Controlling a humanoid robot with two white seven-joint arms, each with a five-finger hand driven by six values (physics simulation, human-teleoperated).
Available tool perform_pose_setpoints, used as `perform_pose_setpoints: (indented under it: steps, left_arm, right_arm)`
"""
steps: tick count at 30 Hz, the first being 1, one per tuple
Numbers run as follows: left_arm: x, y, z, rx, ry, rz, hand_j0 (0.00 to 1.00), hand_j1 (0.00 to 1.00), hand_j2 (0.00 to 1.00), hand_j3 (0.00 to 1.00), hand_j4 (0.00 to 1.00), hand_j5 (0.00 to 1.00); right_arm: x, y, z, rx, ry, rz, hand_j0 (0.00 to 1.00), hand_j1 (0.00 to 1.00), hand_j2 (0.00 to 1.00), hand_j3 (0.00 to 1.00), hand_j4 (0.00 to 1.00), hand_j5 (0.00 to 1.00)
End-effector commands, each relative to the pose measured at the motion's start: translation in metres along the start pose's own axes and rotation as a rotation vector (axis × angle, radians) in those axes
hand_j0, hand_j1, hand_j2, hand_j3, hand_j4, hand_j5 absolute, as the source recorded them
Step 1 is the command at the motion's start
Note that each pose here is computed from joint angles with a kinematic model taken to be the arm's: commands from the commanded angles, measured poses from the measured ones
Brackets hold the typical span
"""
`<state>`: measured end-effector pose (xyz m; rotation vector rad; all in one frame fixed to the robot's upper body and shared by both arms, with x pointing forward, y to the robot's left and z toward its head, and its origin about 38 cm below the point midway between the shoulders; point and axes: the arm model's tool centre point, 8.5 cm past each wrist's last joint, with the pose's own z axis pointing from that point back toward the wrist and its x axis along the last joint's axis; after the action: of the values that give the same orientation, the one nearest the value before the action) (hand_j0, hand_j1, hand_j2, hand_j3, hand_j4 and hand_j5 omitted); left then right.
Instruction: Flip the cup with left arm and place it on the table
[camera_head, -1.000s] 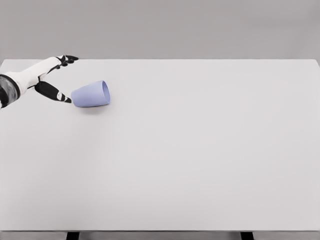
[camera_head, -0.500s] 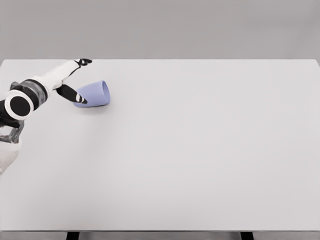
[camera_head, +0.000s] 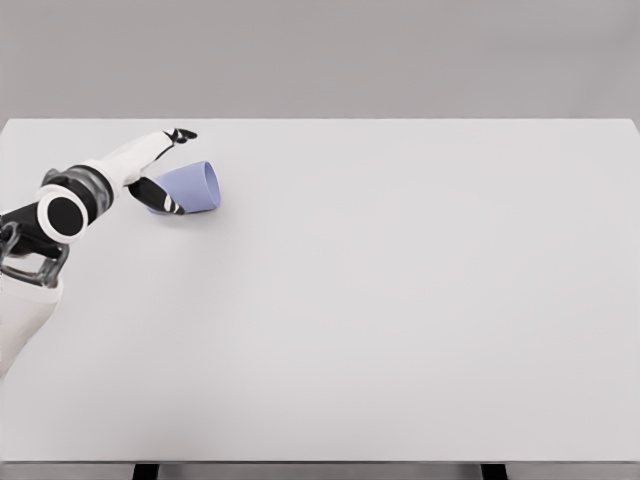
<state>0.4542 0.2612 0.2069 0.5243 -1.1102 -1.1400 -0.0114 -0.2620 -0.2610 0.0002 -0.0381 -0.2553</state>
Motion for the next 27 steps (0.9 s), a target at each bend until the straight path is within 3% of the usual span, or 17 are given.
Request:
perform_pose_setpoints:
  steps: [1,27]
  left_arm:
    - [0.002,-0.003,-0.002,0.001,0.003,-0.016,0.98,0.98,0.98,0.98,0.98,0.98]
    - [0.006,-0.022,-0.039,-0.038,0.064,-0.012,0.98,0.98,0.98,0.98,0.98,0.98]
  right_arm:
    - [0.000,0.000,0.000,0.000,0.000,0.000,1.00,1.00,1.00,1.00,1.00,1.00]
    - [0.000,0.000,0.000,0.000,0.000,0.000,1.00,1.00,1.00,1.00,1.00,1.00]
